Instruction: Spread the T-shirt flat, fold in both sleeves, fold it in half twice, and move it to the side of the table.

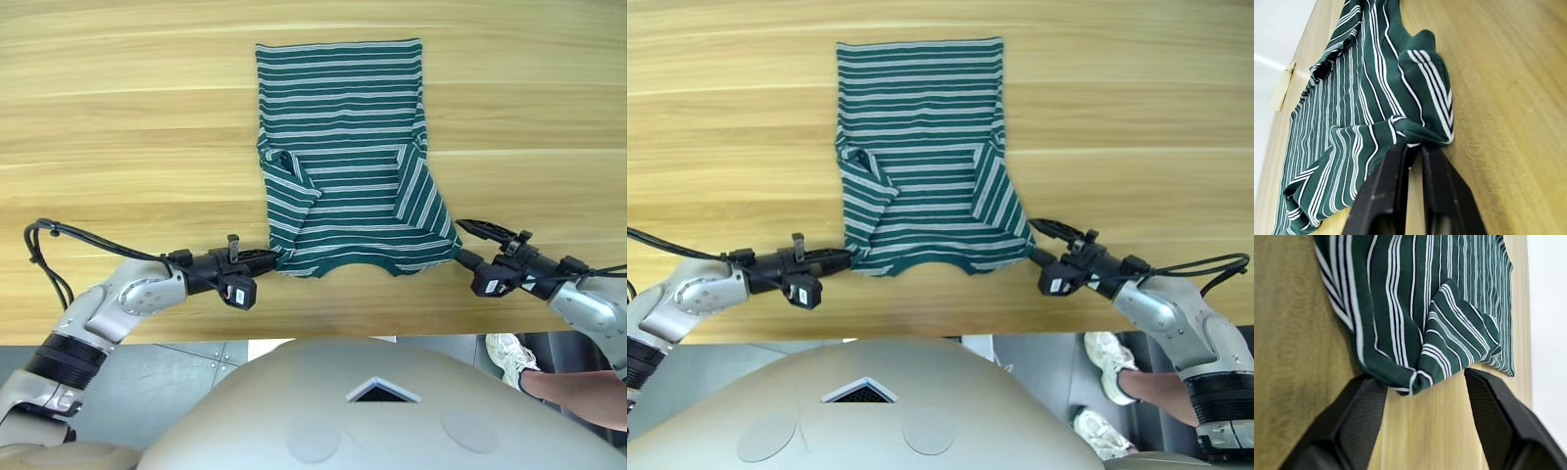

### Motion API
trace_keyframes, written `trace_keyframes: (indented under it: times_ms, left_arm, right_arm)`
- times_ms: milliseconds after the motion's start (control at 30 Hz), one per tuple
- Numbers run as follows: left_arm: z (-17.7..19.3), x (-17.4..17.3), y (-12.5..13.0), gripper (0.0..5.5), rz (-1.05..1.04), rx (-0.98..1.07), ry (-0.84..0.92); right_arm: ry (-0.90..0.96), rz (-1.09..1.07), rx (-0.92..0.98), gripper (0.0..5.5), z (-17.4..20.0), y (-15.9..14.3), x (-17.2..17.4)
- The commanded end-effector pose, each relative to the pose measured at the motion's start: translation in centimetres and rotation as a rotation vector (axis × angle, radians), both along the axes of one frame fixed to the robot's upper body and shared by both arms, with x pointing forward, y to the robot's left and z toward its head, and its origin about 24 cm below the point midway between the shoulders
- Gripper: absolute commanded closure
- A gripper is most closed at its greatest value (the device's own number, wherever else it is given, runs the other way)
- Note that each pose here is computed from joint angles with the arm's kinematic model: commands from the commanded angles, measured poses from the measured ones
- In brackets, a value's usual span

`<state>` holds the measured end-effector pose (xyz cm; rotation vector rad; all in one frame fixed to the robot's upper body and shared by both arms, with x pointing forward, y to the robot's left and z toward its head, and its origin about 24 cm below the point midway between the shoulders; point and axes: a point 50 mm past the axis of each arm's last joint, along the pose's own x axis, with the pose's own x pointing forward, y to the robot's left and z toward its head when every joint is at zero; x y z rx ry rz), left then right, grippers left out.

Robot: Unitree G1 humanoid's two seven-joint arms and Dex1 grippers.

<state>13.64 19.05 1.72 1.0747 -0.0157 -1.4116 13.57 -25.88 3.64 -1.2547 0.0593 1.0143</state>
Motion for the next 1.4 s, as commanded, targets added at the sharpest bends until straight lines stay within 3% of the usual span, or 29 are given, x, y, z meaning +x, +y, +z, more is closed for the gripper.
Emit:
trace_keyframes:
  times_ms: [33, 67, 567, 833, 1067, 1400]
  left_arm:
    - [-3.4, -2.9, 1.8, 5.41, -0.008, 0.202, 0.184]
    - [-3.4, -3.0, 1.8, 5.46, -0.007, 0.201, 0.184]
    - [-3.3, -2.8, 2.2, 5.5, 0.023, 0.19, 0.182]
    - [-2.4, -5.4, 1.9, 5.5, 0.091, 0.048, 0.265]
    - [-1.0, -8.4, 0.9, 5.5, 0.175, -0.096, 0.335]
    - [3.2, 0.1, 0.5, 5.5, 0.503, -0.498, -0.055]
  right_arm:
    - [0.058, 0.022, -0.042, 2.64, -0.9, -0.2, -0.3]
    - [0.059, 0.024, -0.041, 2.64, -1.0, -0.1, -0.2]
    - [0.039, -0.005, -0.02, 5.45, -1.4, -0.1, 0.4]
    - [0.029, -0.005, 0.135, 5.49, 0.1, 1.1, -1.2]
    - [0.129, -0.062, 0.241, 5.49, 1.9, 1.1, -4.0]
    - [-0.05, -0.087, 0.392, 5.49, 4.0, 3.2, 1.0]
